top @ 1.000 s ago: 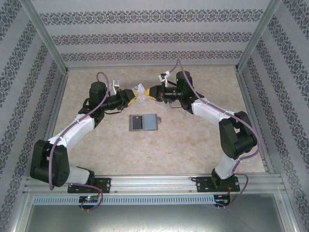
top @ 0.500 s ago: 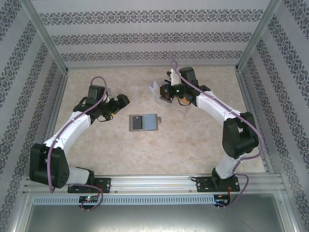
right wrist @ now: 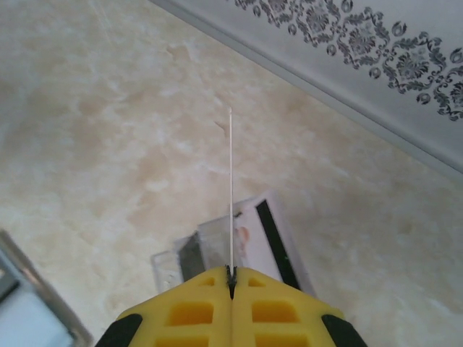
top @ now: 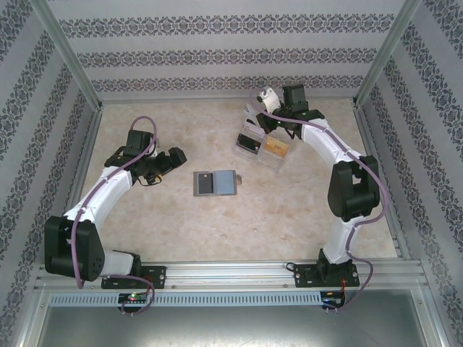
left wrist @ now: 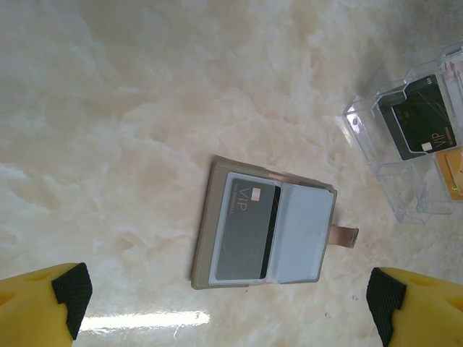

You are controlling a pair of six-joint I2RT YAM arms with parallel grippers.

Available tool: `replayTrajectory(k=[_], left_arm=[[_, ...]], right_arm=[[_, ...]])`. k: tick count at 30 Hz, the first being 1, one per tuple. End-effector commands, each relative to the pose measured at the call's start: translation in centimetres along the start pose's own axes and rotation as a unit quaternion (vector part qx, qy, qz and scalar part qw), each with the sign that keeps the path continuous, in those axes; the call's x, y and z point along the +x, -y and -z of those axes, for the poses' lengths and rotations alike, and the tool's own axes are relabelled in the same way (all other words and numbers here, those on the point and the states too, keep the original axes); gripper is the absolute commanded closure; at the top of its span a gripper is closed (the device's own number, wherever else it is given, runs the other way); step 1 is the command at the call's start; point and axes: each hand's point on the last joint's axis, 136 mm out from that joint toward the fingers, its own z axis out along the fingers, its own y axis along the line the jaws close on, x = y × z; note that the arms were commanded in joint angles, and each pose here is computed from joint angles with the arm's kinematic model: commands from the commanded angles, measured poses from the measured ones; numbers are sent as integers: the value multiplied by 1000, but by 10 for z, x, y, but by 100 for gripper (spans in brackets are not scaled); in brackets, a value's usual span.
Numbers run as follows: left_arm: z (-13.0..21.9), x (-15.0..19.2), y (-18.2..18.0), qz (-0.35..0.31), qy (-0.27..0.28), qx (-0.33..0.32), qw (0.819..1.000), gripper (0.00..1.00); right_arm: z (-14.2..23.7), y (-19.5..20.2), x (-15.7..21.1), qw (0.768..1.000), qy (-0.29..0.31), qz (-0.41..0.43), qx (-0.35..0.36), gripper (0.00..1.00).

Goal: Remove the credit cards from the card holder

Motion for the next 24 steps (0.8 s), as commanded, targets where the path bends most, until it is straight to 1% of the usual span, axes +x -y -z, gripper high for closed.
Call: replayTrajectory(k=[1, 9, 16, 22, 24], left_arm=[[5, -1, -2, -8, -4, -2, 1000, 1], [-1, 0, -2, -6, -14, 4, 1000, 1], [-3, 3, -1, -6, -22, 11, 1000, 1], [-4, 5, 0, -5, -26, 14, 1000, 1], [-4, 5, 0, -6, -26, 16, 1000, 1]], right_arm=[[1, 10, 4, 999, -14, 37, -7, 100], [-14, 16, 18, 998, -41, 51, -22, 100], [-25, 9, 24, 996, -52, 47, -57, 100], [-29, 13, 32, 995, -69, 56, -52, 100], [-29, 11, 34, 994, -75, 60, -59, 98]])
